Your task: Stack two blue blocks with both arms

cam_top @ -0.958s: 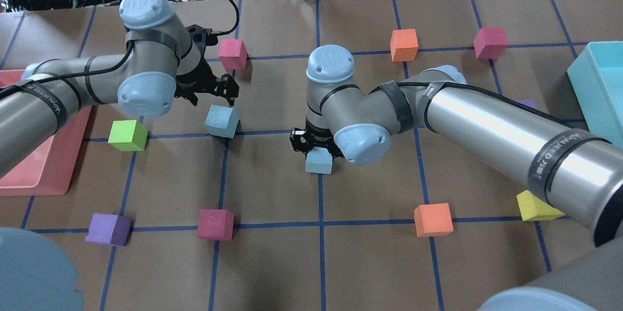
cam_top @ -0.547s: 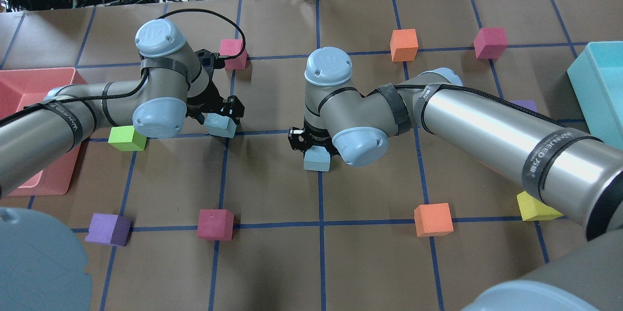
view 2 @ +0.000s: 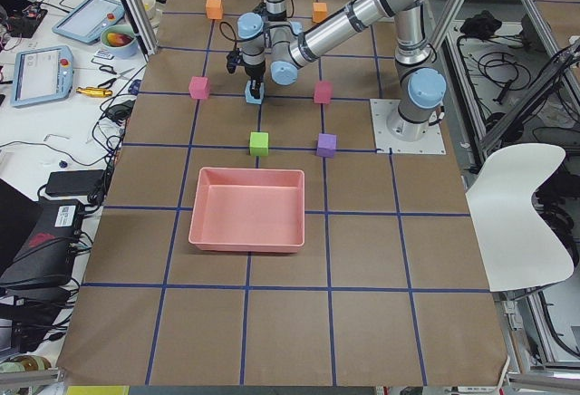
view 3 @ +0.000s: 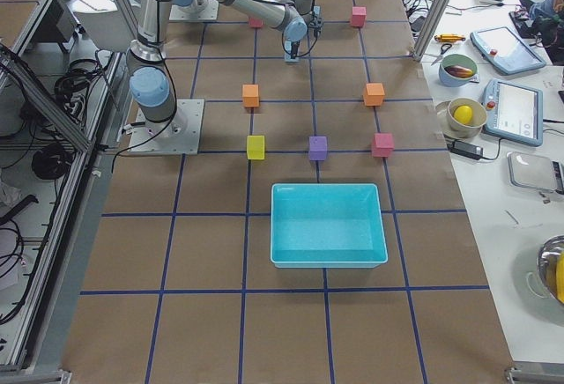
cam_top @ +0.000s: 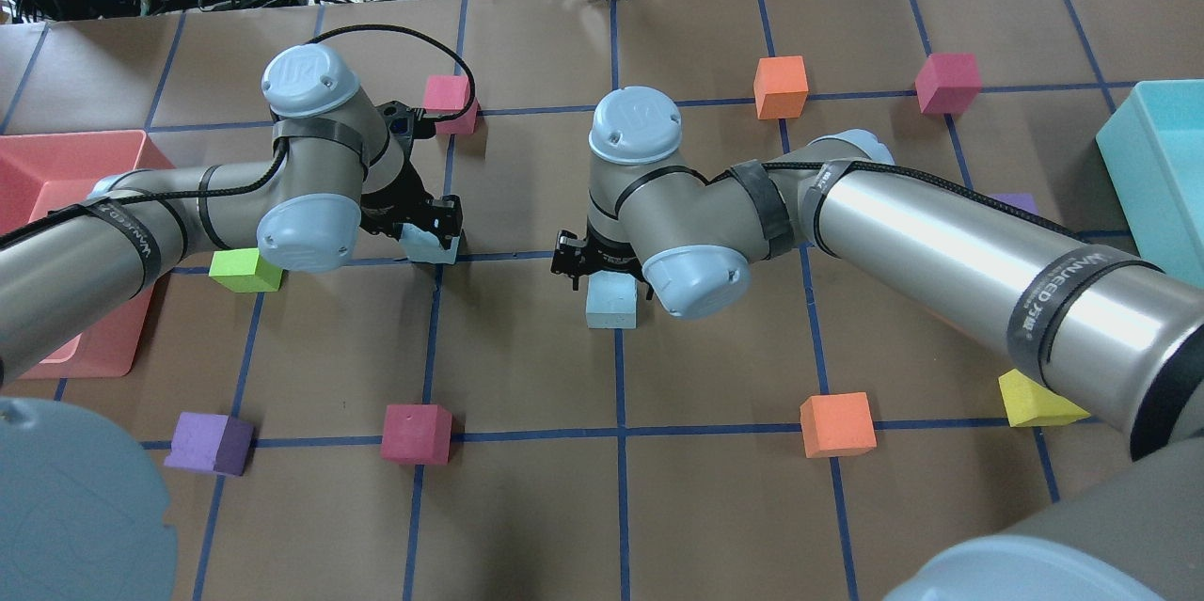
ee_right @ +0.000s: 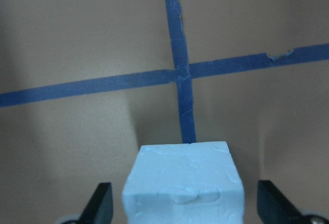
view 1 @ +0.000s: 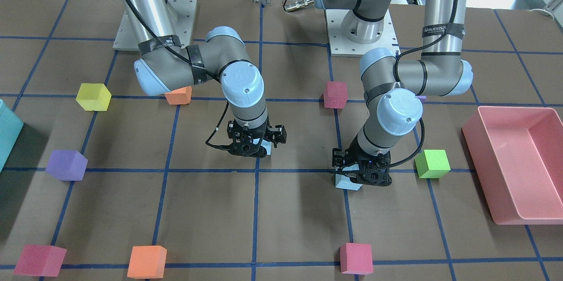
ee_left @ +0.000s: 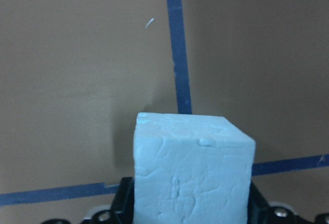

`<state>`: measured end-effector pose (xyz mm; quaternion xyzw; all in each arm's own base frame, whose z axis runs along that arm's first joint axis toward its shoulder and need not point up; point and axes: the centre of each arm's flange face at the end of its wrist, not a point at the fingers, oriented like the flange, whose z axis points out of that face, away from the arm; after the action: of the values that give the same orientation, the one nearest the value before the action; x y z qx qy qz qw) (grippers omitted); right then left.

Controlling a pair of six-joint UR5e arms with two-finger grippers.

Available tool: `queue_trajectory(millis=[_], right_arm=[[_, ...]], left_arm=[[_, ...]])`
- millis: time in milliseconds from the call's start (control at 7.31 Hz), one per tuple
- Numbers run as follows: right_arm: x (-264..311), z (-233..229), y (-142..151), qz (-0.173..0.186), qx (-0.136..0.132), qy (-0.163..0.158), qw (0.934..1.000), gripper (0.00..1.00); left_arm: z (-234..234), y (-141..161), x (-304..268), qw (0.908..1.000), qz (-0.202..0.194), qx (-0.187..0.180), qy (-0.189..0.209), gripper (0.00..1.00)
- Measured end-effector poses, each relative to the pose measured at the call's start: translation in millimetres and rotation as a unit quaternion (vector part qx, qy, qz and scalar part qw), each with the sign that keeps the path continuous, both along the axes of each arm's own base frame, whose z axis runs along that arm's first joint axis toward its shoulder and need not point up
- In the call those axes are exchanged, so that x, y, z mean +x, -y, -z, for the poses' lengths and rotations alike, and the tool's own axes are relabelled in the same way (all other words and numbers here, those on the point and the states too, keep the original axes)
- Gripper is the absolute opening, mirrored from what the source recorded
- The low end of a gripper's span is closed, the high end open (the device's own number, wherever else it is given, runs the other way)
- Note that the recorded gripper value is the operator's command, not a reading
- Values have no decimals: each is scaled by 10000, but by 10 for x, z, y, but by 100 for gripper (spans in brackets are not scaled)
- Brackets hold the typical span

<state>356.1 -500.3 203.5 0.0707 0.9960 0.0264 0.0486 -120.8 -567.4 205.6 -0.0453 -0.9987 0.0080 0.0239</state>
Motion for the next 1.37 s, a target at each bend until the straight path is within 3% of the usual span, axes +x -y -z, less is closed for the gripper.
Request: queue_trajectory(millis=[274, 547, 821, 1232, 1368], right_arm=[[-258, -461, 193, 48, -338, -29, 9994, 100], [-872, -1123, 342, -17, -456, -43, 9989, 100], [-1433, -1653, 359, -79, -365, -132, 9992, 100], [-1887, -2235, 161, -15, -186, -767, 9969, 100], [-1984, -2327, 124, 42, -125, -847, 9963, 100]], left_arm=[[-276, 49, -92, 9996, -21, -278, -59, 0], [-485, -1, -271, 9984, -143, -379, -387, 0], [-708, -192, -762, 9975, -139, -447, -530, 0], [-887, -527, -1627, 9968, -189, -493, -595, 0], [-896, -627, -1835, 9974, -123, -520, -487, 0]])
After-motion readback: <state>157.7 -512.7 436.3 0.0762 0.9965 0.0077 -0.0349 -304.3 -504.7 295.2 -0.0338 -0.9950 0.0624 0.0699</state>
